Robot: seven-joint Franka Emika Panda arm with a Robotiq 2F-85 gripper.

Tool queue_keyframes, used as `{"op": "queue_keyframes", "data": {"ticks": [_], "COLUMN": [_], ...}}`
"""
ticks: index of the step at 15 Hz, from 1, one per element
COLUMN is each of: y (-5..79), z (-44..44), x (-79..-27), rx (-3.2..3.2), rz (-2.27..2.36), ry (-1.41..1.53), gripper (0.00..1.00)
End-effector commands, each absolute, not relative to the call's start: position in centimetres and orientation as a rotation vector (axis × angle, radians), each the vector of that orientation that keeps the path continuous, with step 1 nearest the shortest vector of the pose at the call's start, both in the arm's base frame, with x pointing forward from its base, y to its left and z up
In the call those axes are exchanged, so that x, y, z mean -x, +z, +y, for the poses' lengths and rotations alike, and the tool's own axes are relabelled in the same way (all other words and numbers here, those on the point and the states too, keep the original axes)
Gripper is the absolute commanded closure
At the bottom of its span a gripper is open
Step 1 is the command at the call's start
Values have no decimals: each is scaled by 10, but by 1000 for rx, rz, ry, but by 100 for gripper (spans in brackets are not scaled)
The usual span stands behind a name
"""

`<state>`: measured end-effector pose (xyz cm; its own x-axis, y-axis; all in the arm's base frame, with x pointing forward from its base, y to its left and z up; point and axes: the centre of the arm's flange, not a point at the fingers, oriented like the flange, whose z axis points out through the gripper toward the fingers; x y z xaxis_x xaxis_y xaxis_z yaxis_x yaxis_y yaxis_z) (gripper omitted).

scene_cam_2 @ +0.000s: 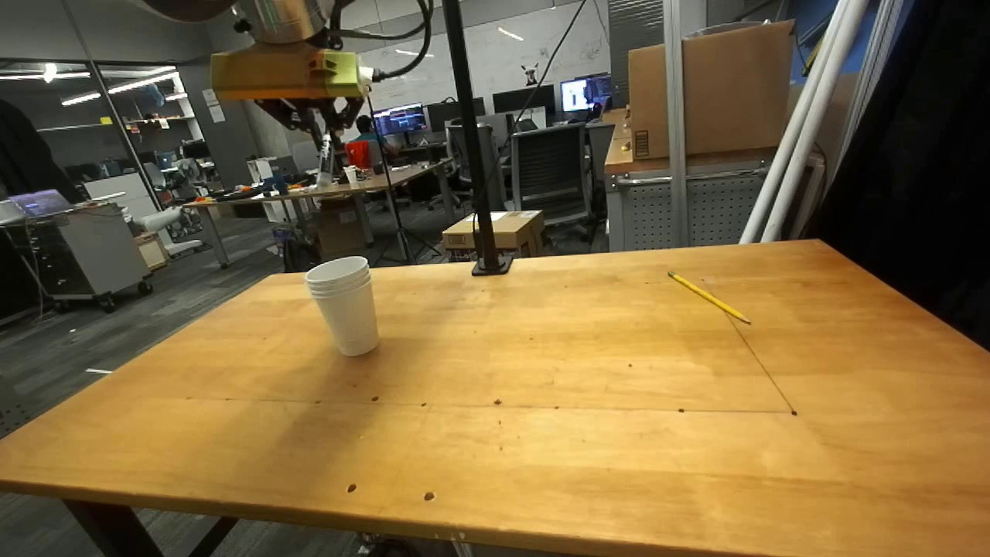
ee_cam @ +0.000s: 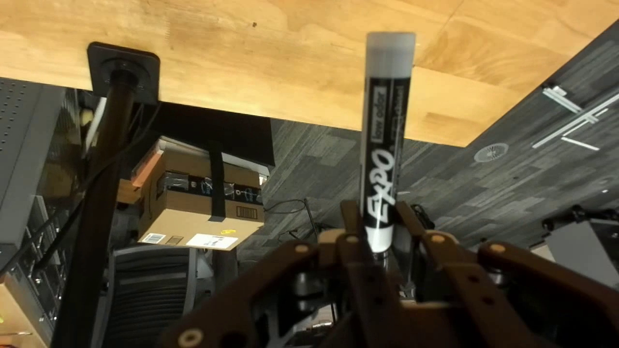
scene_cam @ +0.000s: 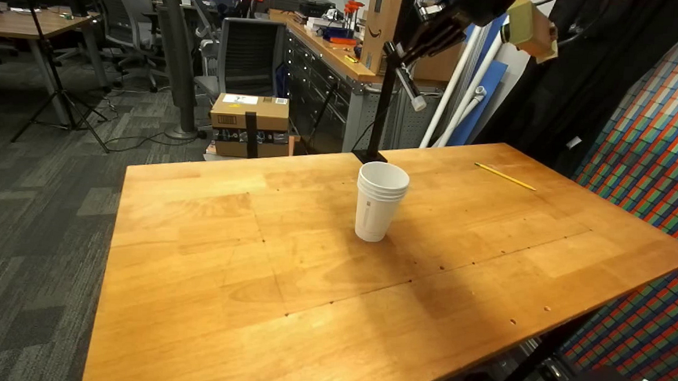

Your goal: Pick up the marker and put it in the cup

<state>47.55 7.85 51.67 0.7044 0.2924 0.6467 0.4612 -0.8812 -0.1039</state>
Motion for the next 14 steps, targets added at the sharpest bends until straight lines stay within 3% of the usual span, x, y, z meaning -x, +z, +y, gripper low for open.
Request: {"op": "queue_keyframes", "data": {"ticks": [1, 7, 14], "y": [510, 494, 486], "z": [76, 74, 45], "x": [-426, -379, -375], "rx": [2551, 2427, 2356], "rz": [-599, -565, -438], "ry": [-1087, -1220, -1270], "gripper": [95, 95, 95]}}
